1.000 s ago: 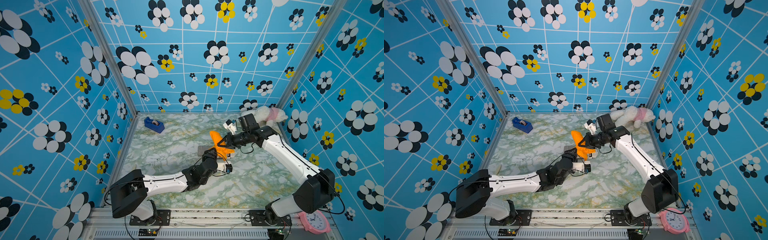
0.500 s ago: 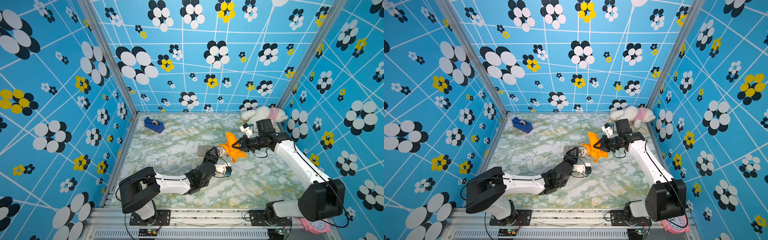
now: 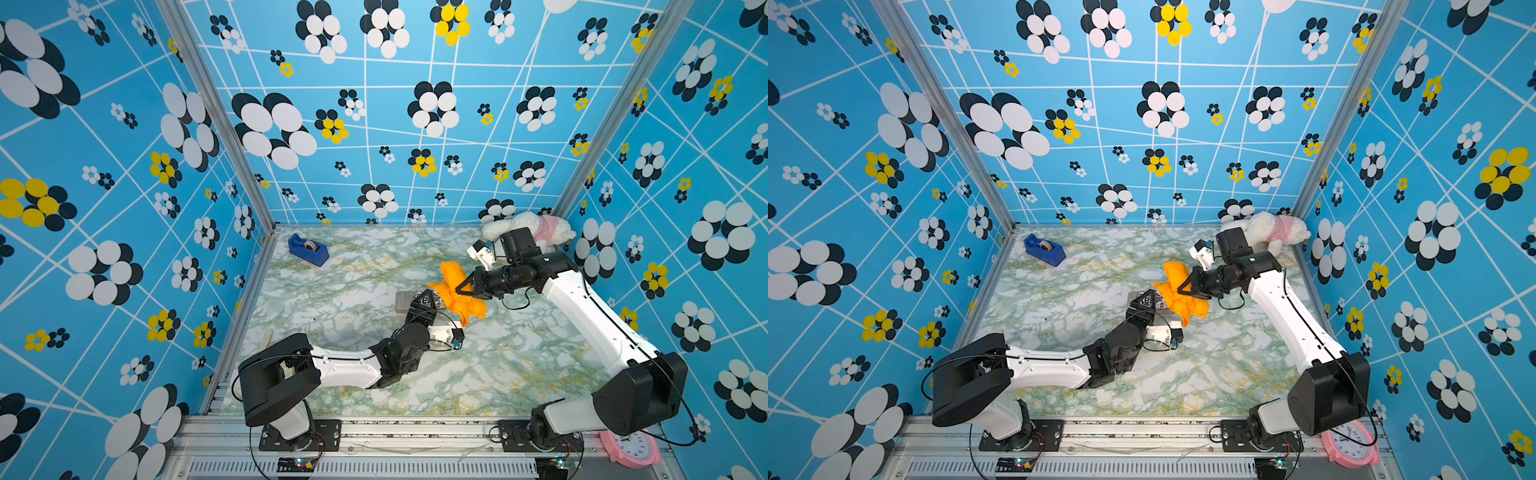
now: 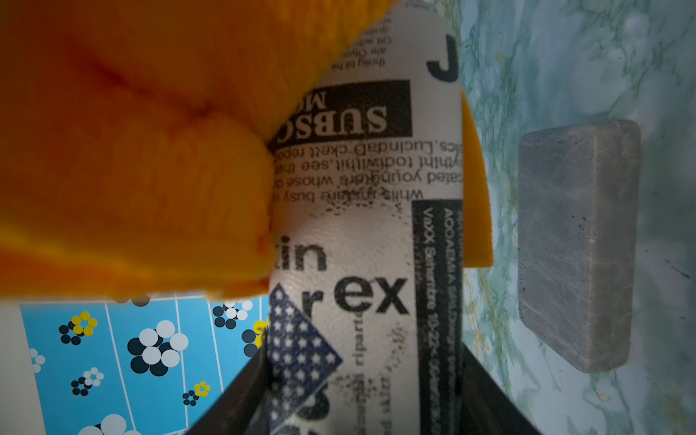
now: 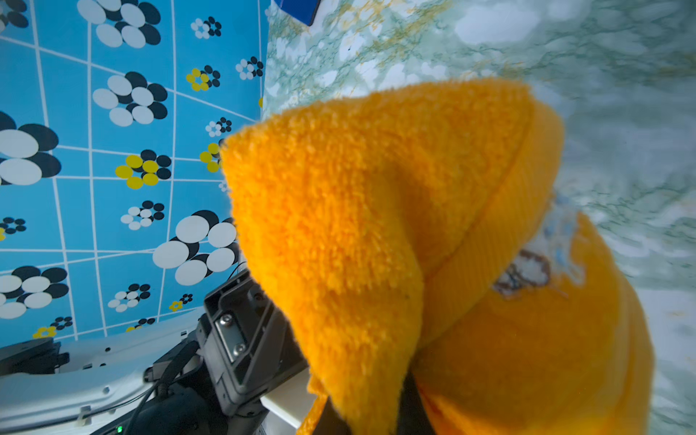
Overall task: Wipe the eyeglass case
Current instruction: Wipe the dirt from the eyeglass case.
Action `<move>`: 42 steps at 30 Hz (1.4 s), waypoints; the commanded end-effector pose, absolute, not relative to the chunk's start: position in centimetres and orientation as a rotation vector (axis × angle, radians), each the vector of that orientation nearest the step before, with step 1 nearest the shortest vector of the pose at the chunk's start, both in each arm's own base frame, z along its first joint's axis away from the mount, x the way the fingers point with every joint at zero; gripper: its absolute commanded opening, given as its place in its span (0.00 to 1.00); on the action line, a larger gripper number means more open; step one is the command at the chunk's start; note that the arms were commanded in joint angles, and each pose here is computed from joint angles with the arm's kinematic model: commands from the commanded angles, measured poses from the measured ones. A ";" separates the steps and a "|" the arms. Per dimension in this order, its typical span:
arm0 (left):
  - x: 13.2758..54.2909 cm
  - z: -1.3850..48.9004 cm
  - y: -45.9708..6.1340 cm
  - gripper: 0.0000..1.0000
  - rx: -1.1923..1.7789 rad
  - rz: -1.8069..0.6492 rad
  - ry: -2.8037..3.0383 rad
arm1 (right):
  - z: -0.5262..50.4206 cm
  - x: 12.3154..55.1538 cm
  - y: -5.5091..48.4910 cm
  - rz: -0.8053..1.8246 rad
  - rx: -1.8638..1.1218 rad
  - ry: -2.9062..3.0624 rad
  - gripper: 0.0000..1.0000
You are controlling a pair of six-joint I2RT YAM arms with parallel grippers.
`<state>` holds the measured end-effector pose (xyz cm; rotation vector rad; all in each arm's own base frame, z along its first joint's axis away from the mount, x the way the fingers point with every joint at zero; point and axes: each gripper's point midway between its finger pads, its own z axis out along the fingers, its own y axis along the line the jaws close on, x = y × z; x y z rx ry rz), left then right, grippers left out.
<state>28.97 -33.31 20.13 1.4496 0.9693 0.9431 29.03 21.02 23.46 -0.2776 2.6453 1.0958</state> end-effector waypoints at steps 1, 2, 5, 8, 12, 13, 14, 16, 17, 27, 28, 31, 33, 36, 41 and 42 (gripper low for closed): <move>28.9 25.6 -35.3 0.12 1.246 0.836 0.935 | 22.5 26.7 23.3 1.182 -0.376 2.736 0.00; 28.9 25.6 -35.4 0.12 1.250 0.834 0.930 | 22.2 26.4 24.1 1.197 -0.398 2.742 0.00; 29.0 25.9 -35.6 0.12 1.245 0.833 0.919 | 20.6 26.5 24.4 1.188 -0.403 2.774 0.00; 29.1 26.1 -35.0 0.12 1.227 0.850 0.921 | 18.4 27.4 21.9 1.134 -0.291 2.807 0.00; 29.6 26.2 -33.0 0.11 1.193 0.839 0.993 | 17.9 28.5 17.4 1.063 -0.110 2.777 0.00; 29.8 26.4 -32.3 0.10 1.170 0.818 1.031 | 17.9 28.8 16.1 1.011 -0.075 2.768 0.00; 29.9 26.4 -31.8 0.09 1.157 0.794 1.069 | 17.7 29.0 14.9 0.949 -0.045 2.767 0.00; 30.0 26.5 -30.7 0.09 1.126 0.719 1.155 | 17.1 29.4 12.5 0.798 0.012 2.756 0.00; 29.9 26.7 -30.3 0.09 1.114 0.683 1.186 | 17.1 29.5 12.1 0.786 0.037 2.738 0.00; 28.1 24.0 -29.1 0.10 1.214 0.477 1.343 | 25.4 30.0 15.6 1.113 -0.126 2.324 0.00; 28.0 24.0 -29.1 0.09 1.212 0.461 1.350 | 25.9 30.0 15.8 1.133 -0.136 2.311 0.00; 27.6 23.9 -29.2 0.09 1.206 0.405 1.375 | 26.8 29.6 17.3 1.275 -0.163 2.263 0.00; 27.4 24.1 -29.5 0.09 1.193 0.361 1.389 | 26.8 29.4 18.6 1.360 -0.173 2.235 0.00; 27.3 24.4 -29.6 0.09 1.145 0.288 1.419 | 25.4 29.1 19.8 1.412 -0.178 2.233 0.00; 27.0 24.0 -29.7 0.10 1.134 0.197 1.454 | 24.3 28.4 21.6 1.517 -0.210 2.191 0.00; 26.9 23.8 -29.8 0.10 1.148 0.190 1.455 | 24.6 28.3 21.8 1.535 -0.213 2.171 0.00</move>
